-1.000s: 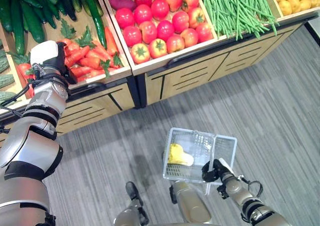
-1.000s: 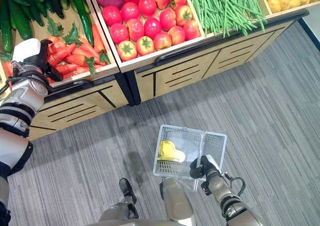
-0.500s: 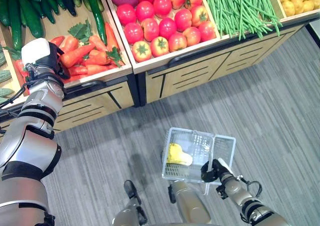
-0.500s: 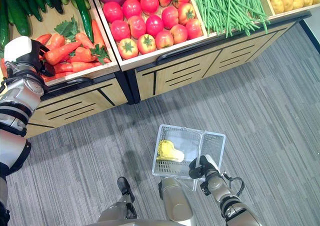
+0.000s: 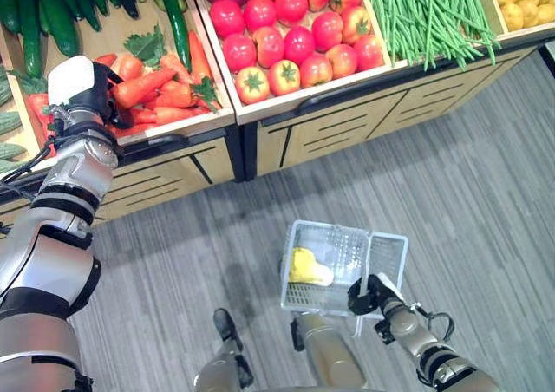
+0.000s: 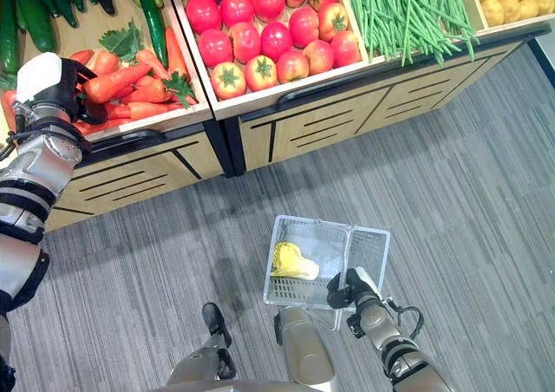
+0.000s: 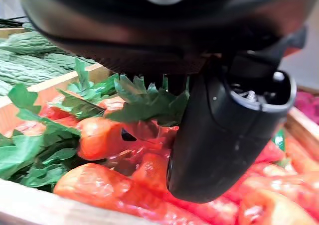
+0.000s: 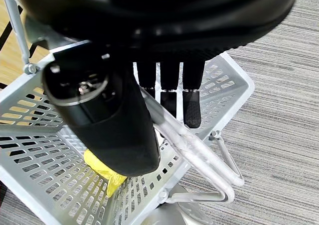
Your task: Get the vegetables into the basket
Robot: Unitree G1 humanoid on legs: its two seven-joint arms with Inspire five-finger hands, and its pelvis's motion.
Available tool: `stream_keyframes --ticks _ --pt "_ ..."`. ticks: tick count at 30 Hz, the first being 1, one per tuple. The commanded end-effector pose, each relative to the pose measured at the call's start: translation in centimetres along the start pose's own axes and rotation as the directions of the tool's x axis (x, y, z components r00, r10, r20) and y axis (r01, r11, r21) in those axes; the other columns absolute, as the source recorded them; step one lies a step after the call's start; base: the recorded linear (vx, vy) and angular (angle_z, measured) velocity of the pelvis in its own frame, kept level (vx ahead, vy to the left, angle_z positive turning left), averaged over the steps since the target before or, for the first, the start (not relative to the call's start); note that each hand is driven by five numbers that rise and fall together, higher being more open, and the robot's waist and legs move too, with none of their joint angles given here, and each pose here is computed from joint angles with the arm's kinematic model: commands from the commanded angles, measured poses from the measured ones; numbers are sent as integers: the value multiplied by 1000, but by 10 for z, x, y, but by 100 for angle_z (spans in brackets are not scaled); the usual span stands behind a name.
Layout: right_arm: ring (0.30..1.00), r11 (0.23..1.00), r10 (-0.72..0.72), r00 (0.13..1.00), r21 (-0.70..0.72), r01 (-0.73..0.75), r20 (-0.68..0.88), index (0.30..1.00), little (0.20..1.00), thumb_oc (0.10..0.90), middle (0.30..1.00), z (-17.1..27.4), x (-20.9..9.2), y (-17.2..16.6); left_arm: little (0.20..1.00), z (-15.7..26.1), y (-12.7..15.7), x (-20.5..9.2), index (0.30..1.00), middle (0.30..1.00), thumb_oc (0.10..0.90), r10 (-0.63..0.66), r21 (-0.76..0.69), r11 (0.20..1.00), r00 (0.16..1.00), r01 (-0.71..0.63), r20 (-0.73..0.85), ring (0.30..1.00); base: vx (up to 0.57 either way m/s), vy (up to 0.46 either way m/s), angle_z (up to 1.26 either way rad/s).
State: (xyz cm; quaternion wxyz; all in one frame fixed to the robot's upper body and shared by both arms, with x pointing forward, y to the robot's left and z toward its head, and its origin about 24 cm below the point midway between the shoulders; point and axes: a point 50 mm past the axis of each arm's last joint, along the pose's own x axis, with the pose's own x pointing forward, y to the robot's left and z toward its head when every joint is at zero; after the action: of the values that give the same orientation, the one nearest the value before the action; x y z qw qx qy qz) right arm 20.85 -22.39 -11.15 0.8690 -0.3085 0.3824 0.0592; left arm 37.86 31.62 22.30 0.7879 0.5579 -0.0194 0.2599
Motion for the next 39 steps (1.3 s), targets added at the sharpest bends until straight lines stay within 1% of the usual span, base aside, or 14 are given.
stream_keyframes --ticks 1,8,13,17,23,27,31,35,36,39 --pt "300 977 118 965 -148 -155 -234 300 300 400 300 -76 -28 26 300 10 69 11 300 300 400 301 -82 952 951 -295 71 300 7 -8 10" --pt "300 975 116 957 -154 -161 -265 300 300 400 300 -84 -31 26 300 24 83 7 300 300 400 360 -132 930 921 -342 149 300 -4 -5 6" --pt "300 976 116 953 -148 -162 -279 300 300 400 300 -88 -33 27 300 29 86 0 300 300 400 397 -214 909 901 -359 175 300 -7 2 3" --pt "300 977 110 953 -143 -155 -283 300 300 400 300 -89 -33 25 300 34 83 -9 300 300 400 417 -293 889 886 -351 203 300 6 -4 2" --pt "300 978 106 947 -138 -153 -304 300 300 400 300 -94 -36 25 300 32 70 -27 300 300 400 417 -400 863 881 -308 223 300 14 -14 7" --pt "300 979 93 937 -141 -148 -337 300 300 400 300 -100 -37 22 300 29 49 -46 300 300 400 389 -500 832 895 -240 217 300 16 -3 20" --pt "300 978 96 932 -142 -154 -350 300 300 400 300 -102 -39 23 300 22 40 -55 300 300 400 368 -483 845 904 -229 215 300 13 15 13" --pt "300 978 100 928 -138 -158 -358 300 300 400 300 -104 -40 24 300 18 32 -61 300 300 400 348 -500 841 914 -206 208 300 -3 6 11" --pt "300 979 101 923 -131 -159 -371 300 300 400 300 -107 -41 25 300 15 25 -67 300 300 400 326 -522 834 923 -180 203 300 -14 8 5" --pt "300 980 104 917 -119 -161 -386 300 300 400 300 -110 -43 27 300 11 17 -80 300 300 400 302 -549 822 932 -149 201 300 0 0 0"
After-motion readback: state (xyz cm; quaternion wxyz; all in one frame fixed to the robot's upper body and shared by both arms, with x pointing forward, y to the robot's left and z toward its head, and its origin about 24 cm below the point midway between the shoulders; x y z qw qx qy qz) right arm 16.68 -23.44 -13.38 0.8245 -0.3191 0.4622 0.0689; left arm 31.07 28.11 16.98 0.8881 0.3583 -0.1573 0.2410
